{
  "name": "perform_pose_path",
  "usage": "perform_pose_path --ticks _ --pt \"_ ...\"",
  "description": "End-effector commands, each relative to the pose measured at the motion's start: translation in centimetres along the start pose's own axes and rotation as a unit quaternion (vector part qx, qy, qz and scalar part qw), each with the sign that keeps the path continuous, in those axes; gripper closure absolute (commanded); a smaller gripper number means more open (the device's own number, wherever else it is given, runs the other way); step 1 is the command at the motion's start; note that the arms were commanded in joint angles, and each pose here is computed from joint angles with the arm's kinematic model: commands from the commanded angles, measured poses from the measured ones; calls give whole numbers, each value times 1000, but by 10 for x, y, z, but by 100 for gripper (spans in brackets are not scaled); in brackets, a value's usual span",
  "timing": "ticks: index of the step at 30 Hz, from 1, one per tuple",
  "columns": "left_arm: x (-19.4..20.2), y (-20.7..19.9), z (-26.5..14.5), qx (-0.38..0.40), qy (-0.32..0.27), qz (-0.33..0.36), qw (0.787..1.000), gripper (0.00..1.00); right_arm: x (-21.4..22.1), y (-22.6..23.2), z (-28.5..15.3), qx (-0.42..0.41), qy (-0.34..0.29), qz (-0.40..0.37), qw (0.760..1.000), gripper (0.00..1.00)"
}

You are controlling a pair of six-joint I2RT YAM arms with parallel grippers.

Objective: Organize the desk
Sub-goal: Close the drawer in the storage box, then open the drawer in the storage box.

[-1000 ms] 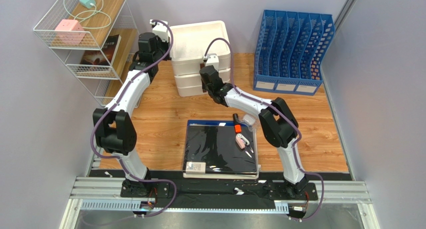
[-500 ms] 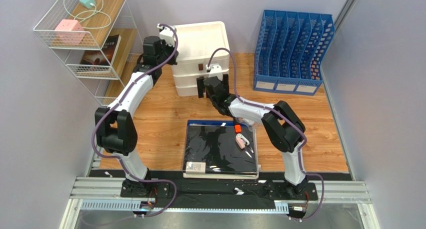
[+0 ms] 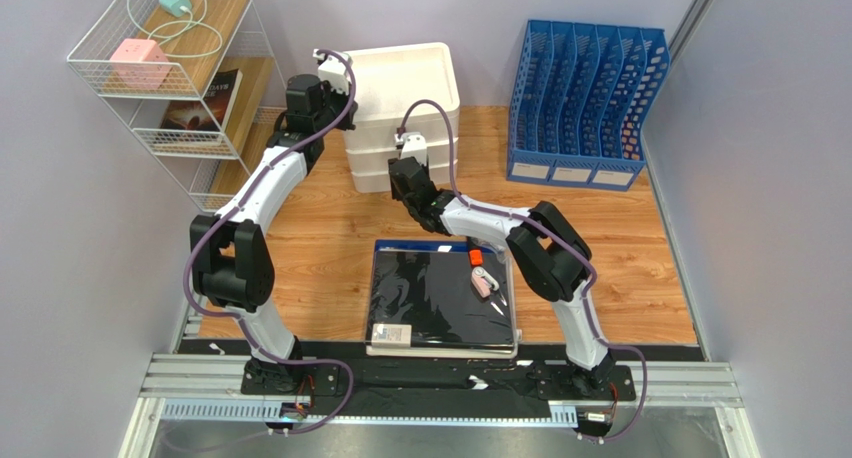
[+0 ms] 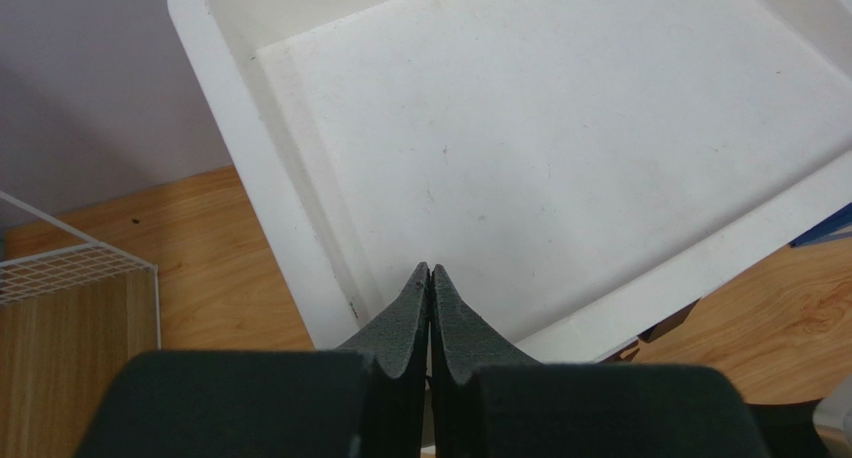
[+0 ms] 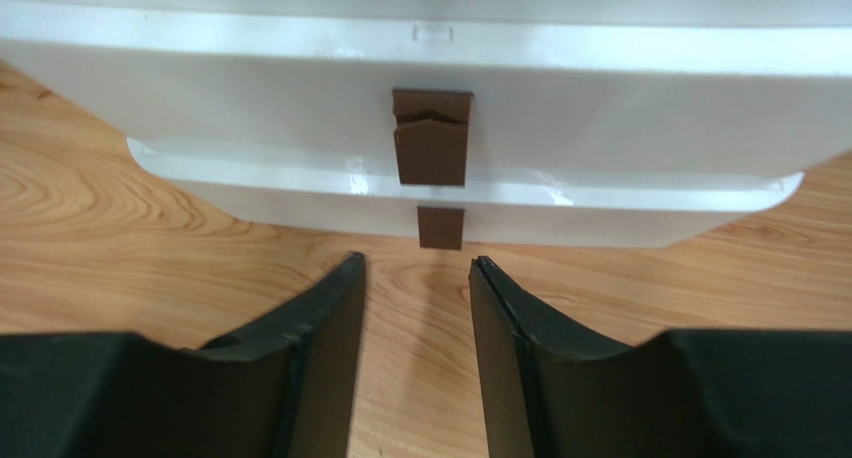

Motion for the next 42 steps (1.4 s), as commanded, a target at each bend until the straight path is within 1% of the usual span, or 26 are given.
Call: perform_pose_path --ticks 1,3,6,7,8,14,21,30,33,34,36,37,39,40,41,42 --pt "51 5 -9 -11 87 -24 996 96 -10 6 16 21 1 10 1000 55" --pt "54 4 -8 -9 89 -25 996 96 -16 7 21 19 -2 22 1000 53" --pt "52 3 -9 -6 88 -26 996 96 -14 5 28 17 1 33 999 52" --pt "53 4 -9 -7 88 -25 996 96 -4 3 29 22 18 26 999 52" --pt "52 3 -9 -7 88 -25 996 96 -3 0 31 24 21 28 999 50" --pt "53 4 -9 -8 86 -26 996 96 10 -6 41 29 40 30 998 51" --pt "53 3 -9 -7 85 -26 996 96 10 -8 47 24 45 38 998 52" --pt "54 4 -9 -8 85 -24 996 96 3 2 61 7 56 39 998 53" --pt "55 4 -8 -8 85 -24 996 96 2 1 63 7 65 44 997 59" --pt "56 4 -8 -7 86 -24 996 96 5 0 63 7 72 44 996 67" --pt "56 3 -8 -5 87 -24 996 96 7 -3 63 6 78 49 996 75" --pt "56 3 -8 -5 87 -23 996 96 9 -4 62 8 81 48 996 82" --pt "56 3 -9 -4 87 -24 996 96 7 -4 58 4 81 51 995 89" --pt "57 3 -9 -3 88 -24 996 96 14 -6 56 6 88 50 995 95" --pt "57 3 -9 -2 88 -25 996 96 9 -7 52 5 85 54 995 99" --pt "56 2 -10 -2 87 -26 996 96 7 -6 50 2 81 61 995 100"
Point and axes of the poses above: each gripper's point midway between its finger pads, its own z axis out along the fingers, its own y axis along the line the jaws close on, x = y × z, the point moved 4 cm from there along -z, back along the fingers, and after that the axes turned 6 degrees about -z, right-handed, at the moved point
